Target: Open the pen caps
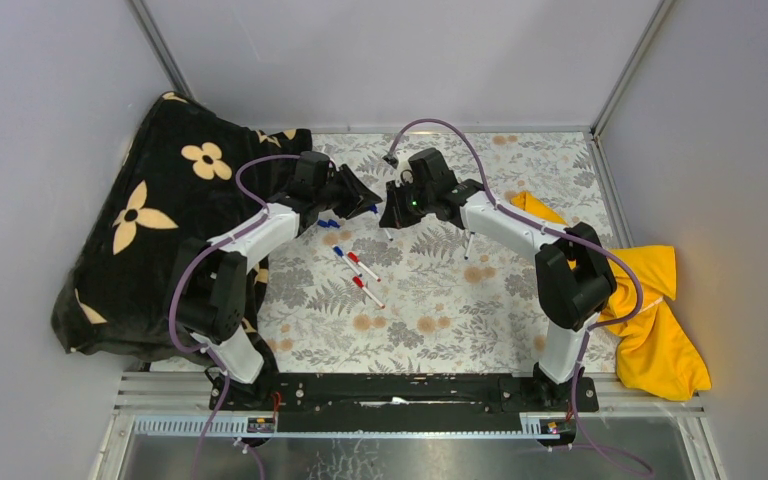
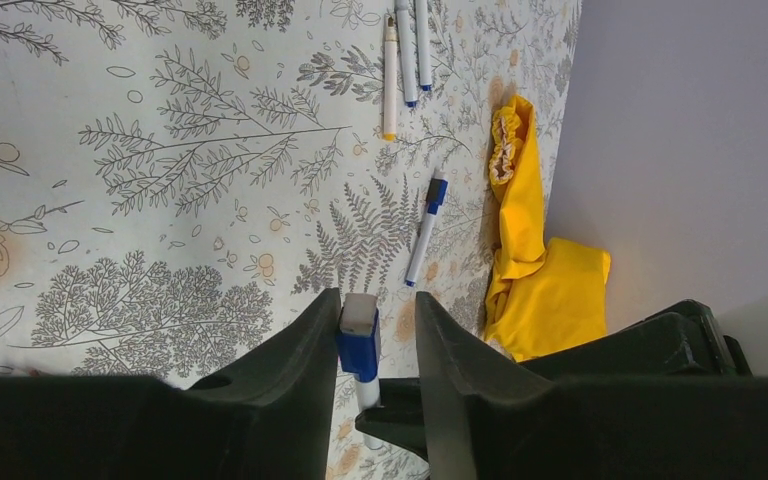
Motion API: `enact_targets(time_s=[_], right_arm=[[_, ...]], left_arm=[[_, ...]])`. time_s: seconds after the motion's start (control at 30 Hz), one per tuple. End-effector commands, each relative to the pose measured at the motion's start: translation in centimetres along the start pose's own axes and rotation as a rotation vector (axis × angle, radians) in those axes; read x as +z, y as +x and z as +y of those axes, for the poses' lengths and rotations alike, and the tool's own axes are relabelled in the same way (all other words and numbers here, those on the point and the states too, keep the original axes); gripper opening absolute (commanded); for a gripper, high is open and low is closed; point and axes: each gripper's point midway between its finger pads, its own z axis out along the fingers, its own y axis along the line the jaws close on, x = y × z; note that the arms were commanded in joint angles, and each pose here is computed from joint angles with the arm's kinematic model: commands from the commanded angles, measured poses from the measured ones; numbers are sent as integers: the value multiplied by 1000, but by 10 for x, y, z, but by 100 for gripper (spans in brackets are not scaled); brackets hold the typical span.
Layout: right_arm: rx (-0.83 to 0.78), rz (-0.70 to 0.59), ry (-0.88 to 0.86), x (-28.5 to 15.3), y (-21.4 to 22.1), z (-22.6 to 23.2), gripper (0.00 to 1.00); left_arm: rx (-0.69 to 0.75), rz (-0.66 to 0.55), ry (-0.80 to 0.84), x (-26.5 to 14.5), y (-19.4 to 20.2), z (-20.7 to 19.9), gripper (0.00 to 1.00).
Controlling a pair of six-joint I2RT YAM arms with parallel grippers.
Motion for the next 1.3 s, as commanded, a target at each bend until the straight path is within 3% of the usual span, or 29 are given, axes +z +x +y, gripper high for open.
enact_targets(time_s=[0.0, 0.47, 0.53, 0.63, 0.7, 1.27], right_arm=[[-19, -50, -47, -1, -20, 16, 0], [-18, -64, -43, -1, -22, 16, 0], [-21, -71, -46, -2, -24, 17, 4], [-23, -83, -52, -2, -26, 18, 22], [-22, -83, -58, -1, -27, 19, 28], [-5, -77, -76, 13, -33, 19, 29]], left_arm=[[25, -41, 45, -1, -8, -14, 37], [45, -38, 48, -2, -4, -11, 1], [47, -48, 41, -3, -5, -9, 0], [46, -52, 35, -4, -6, -9, 0], [43, -49, 34, -3, -7, -10, 0], [38, -48, 53, -7, -8, -18, 0]])
